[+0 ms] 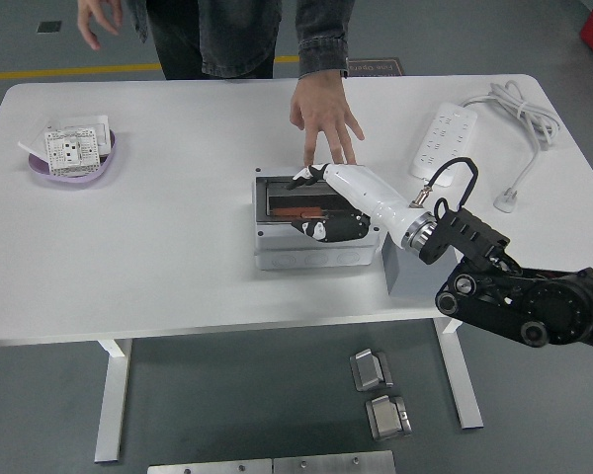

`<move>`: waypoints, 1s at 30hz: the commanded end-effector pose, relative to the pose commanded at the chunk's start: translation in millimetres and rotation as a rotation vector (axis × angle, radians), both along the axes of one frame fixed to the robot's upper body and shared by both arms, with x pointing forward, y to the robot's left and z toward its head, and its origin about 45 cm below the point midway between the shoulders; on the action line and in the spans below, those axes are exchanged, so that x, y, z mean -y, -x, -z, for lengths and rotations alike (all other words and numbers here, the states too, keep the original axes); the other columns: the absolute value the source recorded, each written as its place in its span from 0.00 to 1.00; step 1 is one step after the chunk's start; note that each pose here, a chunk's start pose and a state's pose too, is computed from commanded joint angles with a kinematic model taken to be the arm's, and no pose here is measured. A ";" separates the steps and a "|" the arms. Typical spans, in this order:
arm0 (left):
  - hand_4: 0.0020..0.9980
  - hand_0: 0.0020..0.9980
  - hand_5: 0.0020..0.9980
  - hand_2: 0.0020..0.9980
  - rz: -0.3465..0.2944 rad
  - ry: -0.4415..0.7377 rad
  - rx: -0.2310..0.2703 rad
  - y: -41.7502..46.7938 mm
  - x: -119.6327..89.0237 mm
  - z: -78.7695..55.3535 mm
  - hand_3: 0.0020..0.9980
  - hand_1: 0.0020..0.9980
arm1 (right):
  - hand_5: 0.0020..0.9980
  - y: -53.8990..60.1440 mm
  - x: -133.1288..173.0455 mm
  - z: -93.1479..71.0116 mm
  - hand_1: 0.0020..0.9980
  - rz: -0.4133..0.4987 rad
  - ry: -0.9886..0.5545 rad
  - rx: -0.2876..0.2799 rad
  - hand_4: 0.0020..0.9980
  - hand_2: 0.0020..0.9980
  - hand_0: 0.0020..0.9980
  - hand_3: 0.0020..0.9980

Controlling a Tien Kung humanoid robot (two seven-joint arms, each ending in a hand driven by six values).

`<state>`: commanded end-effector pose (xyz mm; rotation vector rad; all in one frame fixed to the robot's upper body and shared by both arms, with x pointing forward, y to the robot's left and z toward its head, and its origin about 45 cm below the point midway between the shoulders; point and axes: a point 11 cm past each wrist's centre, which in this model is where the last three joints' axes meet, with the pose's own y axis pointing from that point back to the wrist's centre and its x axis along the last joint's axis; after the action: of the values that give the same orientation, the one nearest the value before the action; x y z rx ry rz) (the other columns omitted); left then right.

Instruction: Pick up the cylinder from the cube,place it in the box,flap close box

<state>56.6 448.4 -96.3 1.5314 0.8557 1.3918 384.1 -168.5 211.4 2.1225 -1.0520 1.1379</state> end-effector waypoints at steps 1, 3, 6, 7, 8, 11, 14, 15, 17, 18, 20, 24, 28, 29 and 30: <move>0.66 0.65 0.29 0.58 0.000 0.000 -0.001 0.3 0.1 0.1 0.63 0.64 | 0.29 0.9 0.4 0.6 0.71 0.002 -0.003 -0.001 0.75 0.74 0.77 0.70; 0.66 0.65 0.29 0.58 0.001 -0.002 -0.003 1.1 -0.2 0.2 0.63 0.64 | 0.29 1.4 2.8 0.5 0.71 0.010 -0.008 -0.001 0.75 0.74 0.77 0.70; 0.66 0.65 0.29 0.58 0.001 -0.006 -0.006 2.6 -1.4 -0.1 0.63 0.64 | 0.29 0.1 9.4 -1.4 0.71 0.033 -0.016 0.006 0.75 0.74 0.77 0.70; 0.66 0.65 0.28 0.58 0.001 -0.007 -0.008 3.5 -2.1 -0.2 0.63 0.64 | 0.28 -1.0 13.3 -3.2 0.71 0.046 -0.017 0.011 0.74 0.74 0.77 0.69; 0.66 0.65 0.28 0.58 0.000 -0.009 -0.009 4.3 -2.6 -0.3 0.63 0.64 | 0.28 -1.4 16.3 -4.5 0.71 0.055 -0.018 0.015 0.74 0.74 0.77 0.69; 0.66 0.65 0.28 0.58 -0.002 -0.012 -0.012 5.9 -4.3 -0.7 0.63 0.64 | 0.28 -3.0 24.9 -10.7 0.71 0.080 -0.020 0.032 0.74 0.74 0.77 0.69; 0.66 0.65 0.28 0.58 -0.006 -0.016 -0.010 6.1 -7.1 -1.8 0.63 0.64 | 0.28 -2.4 36.4 -18.1 0.71 0.105 -0.012 0.048 0.73 0.74 0.76 0.69; 0.66 0.65 0.28 0.58 -0.007 -0.018 -0.009 6.0 -8.1 -2.2 0.63 0.64 | 0.28 -1.9 40.3 -20.5 0.71 0.113 -0.008 0.052 0.73 0.74 0.76 0.69; 0.66 0.65 0.28 0.58 -0.009 -0.021 -0.007 5.7 -10.0 -3.1 0.63 0.64 | 0.28 0.3 50.9 -25.2 0.71 0.135 -0.003 0.059 0.73 0.74 0.76 0.69; 0.66 0.65 0.28 0.58 -0.010 -0.023 -0.006 5.7 -11.0 -3.5 0.63 0.64 | 0.28 2.2 56.7 -26.7 0.71 0.146 -0.003 0.059 0.73 0.74 0.76 0.69; 0.66 0.64 0.28 0.58 -0.012 -0.025 -0.006 6.1 -12.4 -4.0 0.63 0.64 | 0.28 5.2 67.0 -31.8 0.71 0.170 -0.013 0.069 0.73 0.74 0.77 0.70; 0.66 0.64 0.28 0.58 -0.014 -0.027 -0.009 7.8 -13.7 -4.4 0.63 0.64 | 0.28 12.2 85.5 -41.9 0.71 0.220 -0.069 0.096 0.73 0.74 0.77 0.70; 0.66 0.64 0.28 0.58 -0.017 -0.028 -0.008 7.9 -14.8 -4.8 0.63 0.64 | 0.29 18.7 104.1 -51.2 0.71 0.288 -0.204 0.121 0.73 0.75 0.76 0.71; 0.66 0.64 0.28 0.58 -0.018 -0.028 -0.007 7.7 -15.2 -5.0 0.63 0.64 | 0.29 19.6 107.8 -51.7 0.71 0.303 -0.231 0.124 0.73 0.75 0.76 0.71; 0.66 0.64 0.28 0.58 -0.019 -0.029 -0.005 7.3 -15.8 -5.3 0.63 0.64 | 0.29 20.9 114.0 -52.0 0.71 0.327 -0.269 0.126 0.73 0.75 0.76 0.71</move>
<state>49.3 464.2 -91.0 1.5530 0.8588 1.4206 363.2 -282.5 263.4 1.9903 -1.6218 1.0255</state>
